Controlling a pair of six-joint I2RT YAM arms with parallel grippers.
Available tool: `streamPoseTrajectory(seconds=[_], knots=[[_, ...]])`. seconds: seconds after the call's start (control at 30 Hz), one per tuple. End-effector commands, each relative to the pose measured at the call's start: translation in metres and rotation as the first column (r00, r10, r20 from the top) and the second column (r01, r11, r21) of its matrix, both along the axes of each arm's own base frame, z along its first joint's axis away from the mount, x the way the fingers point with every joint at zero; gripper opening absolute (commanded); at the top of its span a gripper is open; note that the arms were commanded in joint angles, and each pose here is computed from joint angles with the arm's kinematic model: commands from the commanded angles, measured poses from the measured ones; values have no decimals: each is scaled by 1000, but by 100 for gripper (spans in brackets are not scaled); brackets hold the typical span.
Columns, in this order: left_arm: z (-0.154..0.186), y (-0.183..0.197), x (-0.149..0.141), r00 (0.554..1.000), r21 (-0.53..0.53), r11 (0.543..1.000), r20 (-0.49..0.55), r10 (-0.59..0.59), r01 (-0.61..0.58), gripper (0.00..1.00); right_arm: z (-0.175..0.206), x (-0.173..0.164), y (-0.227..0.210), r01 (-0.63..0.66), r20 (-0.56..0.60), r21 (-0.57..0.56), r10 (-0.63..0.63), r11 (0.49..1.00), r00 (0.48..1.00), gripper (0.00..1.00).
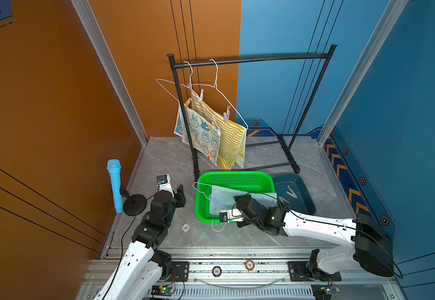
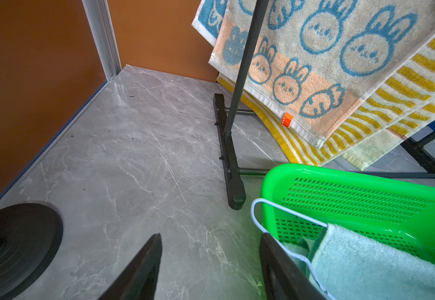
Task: Remove the clothespins securing towels to the hanger
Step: Pick up the hanger from the basket.
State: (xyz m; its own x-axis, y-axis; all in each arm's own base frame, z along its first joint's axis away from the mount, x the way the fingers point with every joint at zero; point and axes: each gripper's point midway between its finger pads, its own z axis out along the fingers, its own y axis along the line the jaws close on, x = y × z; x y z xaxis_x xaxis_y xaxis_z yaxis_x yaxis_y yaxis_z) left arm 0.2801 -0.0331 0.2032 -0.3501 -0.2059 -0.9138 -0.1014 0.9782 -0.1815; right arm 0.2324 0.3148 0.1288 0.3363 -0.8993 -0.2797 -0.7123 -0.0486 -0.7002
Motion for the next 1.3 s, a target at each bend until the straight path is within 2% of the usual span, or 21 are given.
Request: streamPoseTrajectory(seconds=[0.0, 0.23, 0.53, 0.9, 1.07, 1.27], knots=[[-4, 2, -2, 1000, -2, 1000, -17, 7, -7, 62, 9, 7, 11, 2, 30, 33, -3, 999, 1000, 78], [-3, 2, -2, 1000, -7, 1000, -13, 3, -3, 62, 6, 8, 12, 8, 30, 37, -9, 999, 1000, 65], [6, -1, 0, 1000, 6, 1000, 2, -26, 26, 61, 10, 7, 9, 26, 23, 57, -27, 998, 999, 31], [15, -1, 1, 999, 8, 1000, 19, -30, 29, 61, 23, 11, -3, 67, 10, 91, -68, 994, 998, 1], [19, -2, -1, 999, 19, 999, 3, -47, 47, 61, 39, 15, -9, 99, -7, 149, -99, 984, 995, 0], [32, -14, 0, 994, -23, 994, 23, -106, 106, 58, 78, 20, -18, 199, -137, 307, -164, 931, 977, 0]])
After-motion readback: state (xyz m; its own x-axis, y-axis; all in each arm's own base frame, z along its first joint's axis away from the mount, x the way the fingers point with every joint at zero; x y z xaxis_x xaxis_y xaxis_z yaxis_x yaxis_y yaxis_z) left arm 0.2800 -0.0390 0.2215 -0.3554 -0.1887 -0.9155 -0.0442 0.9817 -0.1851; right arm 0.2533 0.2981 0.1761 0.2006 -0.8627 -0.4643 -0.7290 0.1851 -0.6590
